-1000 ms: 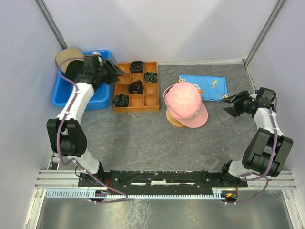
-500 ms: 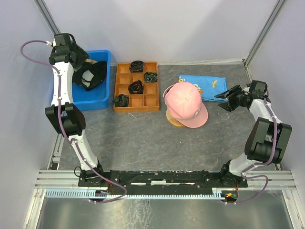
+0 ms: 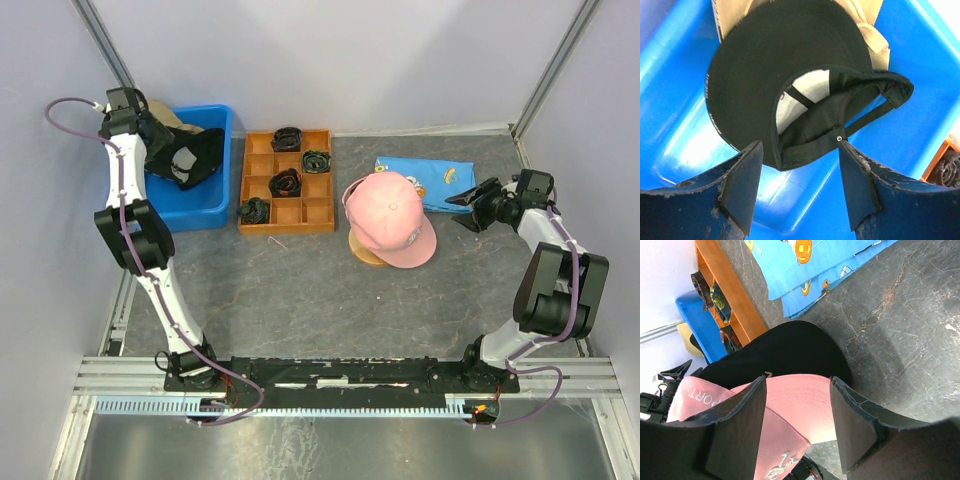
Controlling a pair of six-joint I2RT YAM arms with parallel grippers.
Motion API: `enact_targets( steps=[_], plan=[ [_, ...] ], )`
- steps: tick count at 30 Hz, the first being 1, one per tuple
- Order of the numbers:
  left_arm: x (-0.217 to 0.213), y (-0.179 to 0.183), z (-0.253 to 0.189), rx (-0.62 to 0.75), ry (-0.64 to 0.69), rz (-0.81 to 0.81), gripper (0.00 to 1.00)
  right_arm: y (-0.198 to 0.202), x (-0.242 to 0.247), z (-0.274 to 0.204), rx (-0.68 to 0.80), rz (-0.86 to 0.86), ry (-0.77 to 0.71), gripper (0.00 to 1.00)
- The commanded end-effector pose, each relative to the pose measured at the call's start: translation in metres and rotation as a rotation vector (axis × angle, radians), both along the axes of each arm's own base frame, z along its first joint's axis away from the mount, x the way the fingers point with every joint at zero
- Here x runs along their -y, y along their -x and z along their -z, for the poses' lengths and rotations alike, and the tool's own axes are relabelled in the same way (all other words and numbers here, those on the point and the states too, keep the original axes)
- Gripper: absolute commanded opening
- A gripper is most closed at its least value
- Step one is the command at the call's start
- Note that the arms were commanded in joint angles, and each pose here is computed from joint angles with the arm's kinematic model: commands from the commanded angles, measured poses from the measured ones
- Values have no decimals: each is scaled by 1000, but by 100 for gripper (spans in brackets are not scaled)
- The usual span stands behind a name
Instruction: Stack the hats
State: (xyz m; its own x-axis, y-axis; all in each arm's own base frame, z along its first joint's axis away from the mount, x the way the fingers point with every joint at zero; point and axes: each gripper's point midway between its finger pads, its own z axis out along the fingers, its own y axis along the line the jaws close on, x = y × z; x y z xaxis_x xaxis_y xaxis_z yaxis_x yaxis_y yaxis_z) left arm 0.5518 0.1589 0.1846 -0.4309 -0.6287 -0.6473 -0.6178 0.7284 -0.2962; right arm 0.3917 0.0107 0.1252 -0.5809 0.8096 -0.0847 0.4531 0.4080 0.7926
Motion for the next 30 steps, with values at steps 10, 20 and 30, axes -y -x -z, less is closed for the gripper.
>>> enact_targets(
  steps=[10,20,30],
  plan=[
    [-72,38,-28,33,-103,-120,69,-18,-8,-1,35,-26,-1,61],
    [-66,17,-15,90,-49,-85,70,-17,-9,7,14,-35,-3,61],
    [-60,5,17,81,2,-96,70,-20,-6,10,2,-30,7,61]
  ],
)
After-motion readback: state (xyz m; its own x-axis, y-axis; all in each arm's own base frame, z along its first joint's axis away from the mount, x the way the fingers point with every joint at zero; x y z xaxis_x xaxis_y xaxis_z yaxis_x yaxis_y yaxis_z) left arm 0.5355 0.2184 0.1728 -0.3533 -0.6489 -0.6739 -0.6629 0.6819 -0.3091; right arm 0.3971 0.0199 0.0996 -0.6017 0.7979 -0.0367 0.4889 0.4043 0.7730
